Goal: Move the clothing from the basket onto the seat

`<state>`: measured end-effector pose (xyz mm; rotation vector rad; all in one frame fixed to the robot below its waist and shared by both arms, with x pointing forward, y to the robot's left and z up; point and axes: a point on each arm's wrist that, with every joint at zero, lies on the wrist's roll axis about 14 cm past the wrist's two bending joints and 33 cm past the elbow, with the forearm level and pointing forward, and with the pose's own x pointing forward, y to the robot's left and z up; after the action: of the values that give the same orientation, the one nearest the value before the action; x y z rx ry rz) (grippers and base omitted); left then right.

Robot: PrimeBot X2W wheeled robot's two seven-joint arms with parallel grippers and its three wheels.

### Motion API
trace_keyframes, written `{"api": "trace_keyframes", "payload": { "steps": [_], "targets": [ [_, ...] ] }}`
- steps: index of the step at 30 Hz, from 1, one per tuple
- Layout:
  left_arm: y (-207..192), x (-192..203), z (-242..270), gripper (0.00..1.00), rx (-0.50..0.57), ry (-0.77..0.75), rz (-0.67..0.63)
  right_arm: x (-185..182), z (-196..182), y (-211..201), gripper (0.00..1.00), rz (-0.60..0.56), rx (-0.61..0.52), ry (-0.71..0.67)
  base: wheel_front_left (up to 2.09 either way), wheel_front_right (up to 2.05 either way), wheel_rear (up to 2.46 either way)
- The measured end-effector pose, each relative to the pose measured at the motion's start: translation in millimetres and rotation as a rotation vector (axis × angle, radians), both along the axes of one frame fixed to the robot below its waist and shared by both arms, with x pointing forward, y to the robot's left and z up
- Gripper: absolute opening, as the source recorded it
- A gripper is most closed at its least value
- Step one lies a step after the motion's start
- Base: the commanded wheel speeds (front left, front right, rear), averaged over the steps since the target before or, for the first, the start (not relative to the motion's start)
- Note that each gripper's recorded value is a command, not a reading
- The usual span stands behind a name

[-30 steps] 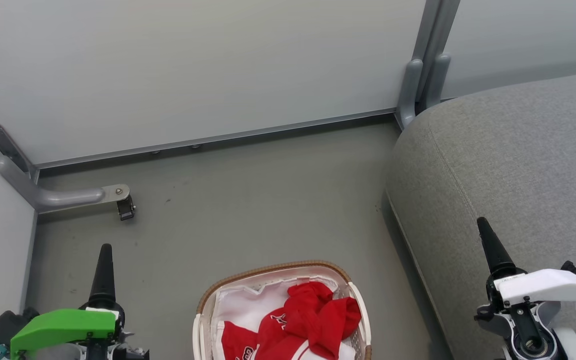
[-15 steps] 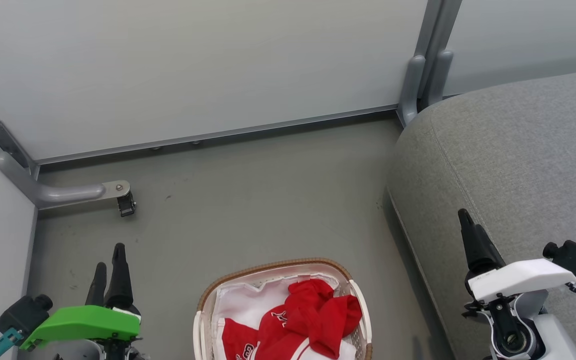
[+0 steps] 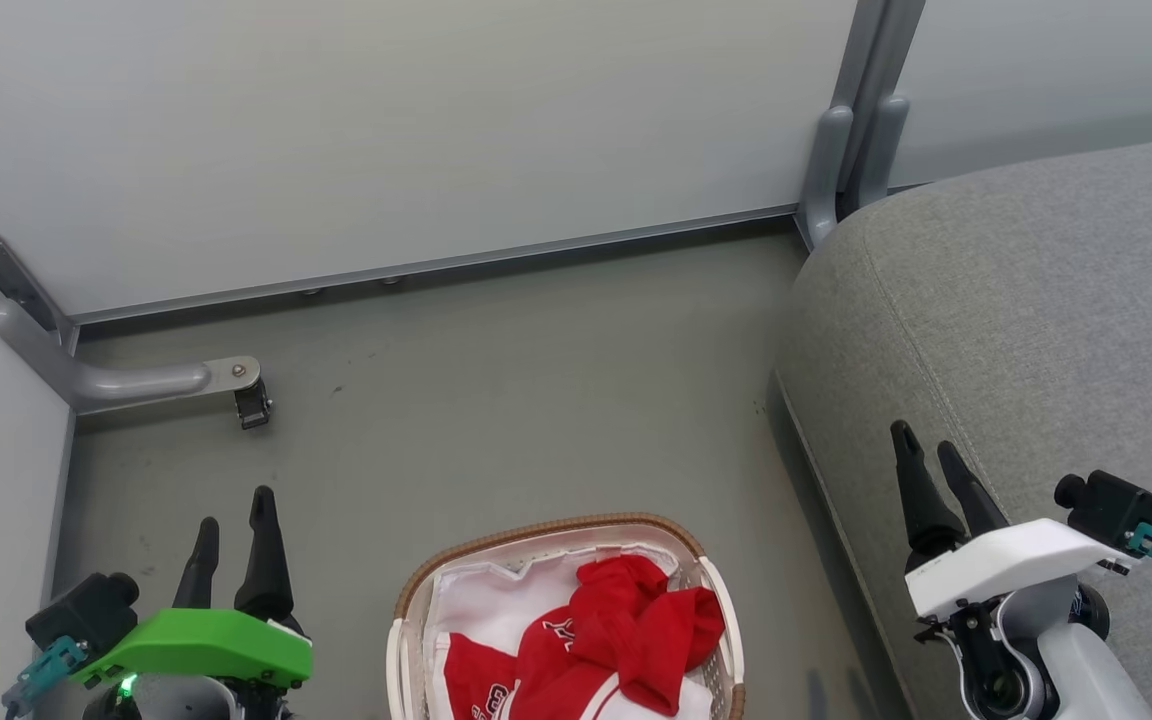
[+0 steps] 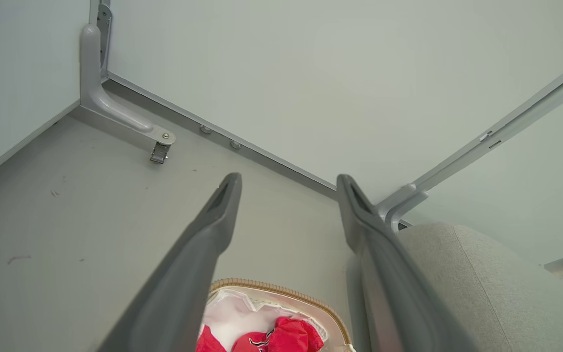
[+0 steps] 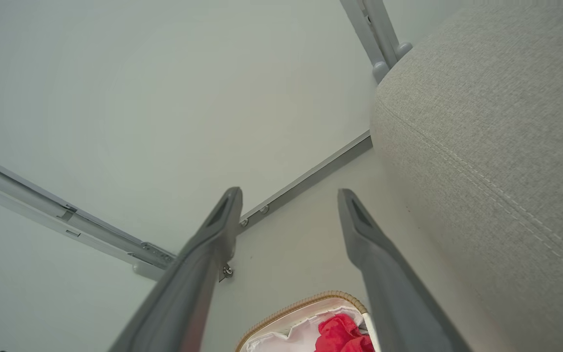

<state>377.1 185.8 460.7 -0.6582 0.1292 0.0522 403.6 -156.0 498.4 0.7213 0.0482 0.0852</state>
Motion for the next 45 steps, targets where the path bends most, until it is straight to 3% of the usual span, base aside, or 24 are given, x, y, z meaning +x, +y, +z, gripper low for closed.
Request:
{"api": "trace_keyframes", "payload": {
  "steps": [18,45],
  "targets": [
    [-11,-3,-6,1.0,0.238,0.001,-0.069,2,-2,9,1.0,0.04,-0.252,-0.042,0.0,0.0,0.0],
    [-15,-12,-12,1.0,0.466,-0.018,-0.116,-3,-11,20,1.0,0.09,-0.505,-0.078,0.0,0.0,0.0]
  ]
}}
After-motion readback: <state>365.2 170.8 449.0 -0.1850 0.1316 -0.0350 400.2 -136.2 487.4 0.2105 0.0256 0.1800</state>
